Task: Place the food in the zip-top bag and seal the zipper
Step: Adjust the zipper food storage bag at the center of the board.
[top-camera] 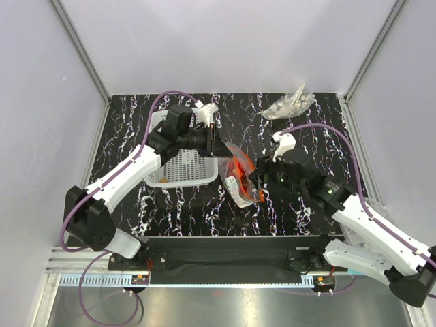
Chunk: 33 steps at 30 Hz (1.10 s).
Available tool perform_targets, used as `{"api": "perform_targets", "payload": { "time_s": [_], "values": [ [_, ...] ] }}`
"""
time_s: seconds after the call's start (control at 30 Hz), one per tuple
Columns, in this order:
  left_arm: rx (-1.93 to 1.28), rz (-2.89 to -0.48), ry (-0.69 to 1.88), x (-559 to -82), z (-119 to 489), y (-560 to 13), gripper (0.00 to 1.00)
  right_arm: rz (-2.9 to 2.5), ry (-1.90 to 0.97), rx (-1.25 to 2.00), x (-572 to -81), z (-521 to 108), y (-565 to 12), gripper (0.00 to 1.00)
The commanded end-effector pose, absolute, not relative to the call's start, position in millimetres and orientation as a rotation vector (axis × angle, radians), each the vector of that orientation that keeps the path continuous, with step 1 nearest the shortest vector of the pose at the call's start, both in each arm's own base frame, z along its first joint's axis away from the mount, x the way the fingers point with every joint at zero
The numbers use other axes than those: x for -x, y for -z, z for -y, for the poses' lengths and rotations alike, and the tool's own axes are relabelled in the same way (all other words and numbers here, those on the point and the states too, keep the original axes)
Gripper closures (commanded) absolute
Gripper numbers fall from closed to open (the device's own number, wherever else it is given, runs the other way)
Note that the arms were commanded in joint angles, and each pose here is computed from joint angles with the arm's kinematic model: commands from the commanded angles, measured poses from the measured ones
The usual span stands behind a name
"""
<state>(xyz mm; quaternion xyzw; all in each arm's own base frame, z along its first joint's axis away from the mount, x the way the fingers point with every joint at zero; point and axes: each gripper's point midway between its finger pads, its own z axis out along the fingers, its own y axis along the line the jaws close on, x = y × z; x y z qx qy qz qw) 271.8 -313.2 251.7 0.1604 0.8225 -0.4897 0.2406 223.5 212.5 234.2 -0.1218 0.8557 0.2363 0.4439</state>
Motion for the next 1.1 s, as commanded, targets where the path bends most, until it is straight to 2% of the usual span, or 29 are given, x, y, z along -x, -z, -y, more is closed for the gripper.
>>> {"api": "perform_targets", "payload": {
  "time_s": [0.0, 0.03, 0.23, 0.33, 0.47, 0.63, 0.9, 0.97, 1.07],
  "values": [
    [-0.475, -2.138, 1.386, -277.0, 316.4, -277.9, 1.00, -2.144, -0.543, 0.247, -214.9, -195.6, -228.6, 0.28],
    [-0.469, -2.139, 1.388, -277.2, 316.0, -278.2, 1.00, -2.155, -0.538, 0.235, -213.1, -193.3, -224.3, 0.32],
    [-0.442, -2.136, 1.398, -281.7, 313.7, -274.3, 1.00, -2.199, -0.539, 0.205, -201.5, -184.3, -206.8, 0.34],
    [-0.426, -2.142, 1.392, -284.5, 311.4, -270.9, 1.00, -2.233, -0.555, 0.166, -195.2, -181.9, -196.1, 0.44],
    [-0.400, -2.151, 1.386, -287.8, 308.5, -266.2, 1.00, -2.253, -0.622, 0.142, -191.8, -191.4, -183.3, 0.47],
    [-0.391, -2.143, 1.386, -288.6, 305.7, -268.3, 1.00, -2.251, -0.618, 0.107, -202.5, -199.3, -161.5, 0.56],
    [-0.394, -2.139, 1.384, -288.1, 304.1, -270.3, 1.00, -2.225, -0.631, 0.100, -211.7, -207.3, -158.9, 0.60],
    [-0.392, -2.141, 1.382, -288.9, 303.3, -269.5, 1.00, -2.200, -0.608, 0.075, -215.9, -202.8, -163.0, 0.65],
    [-0.395, -2.145, 1.379, -288.0, 302.8, -268.3, 1.00, -2.151, -0.575, 0.027, -220.7, -192.2, -175.1, 0.82]
  ]
}}
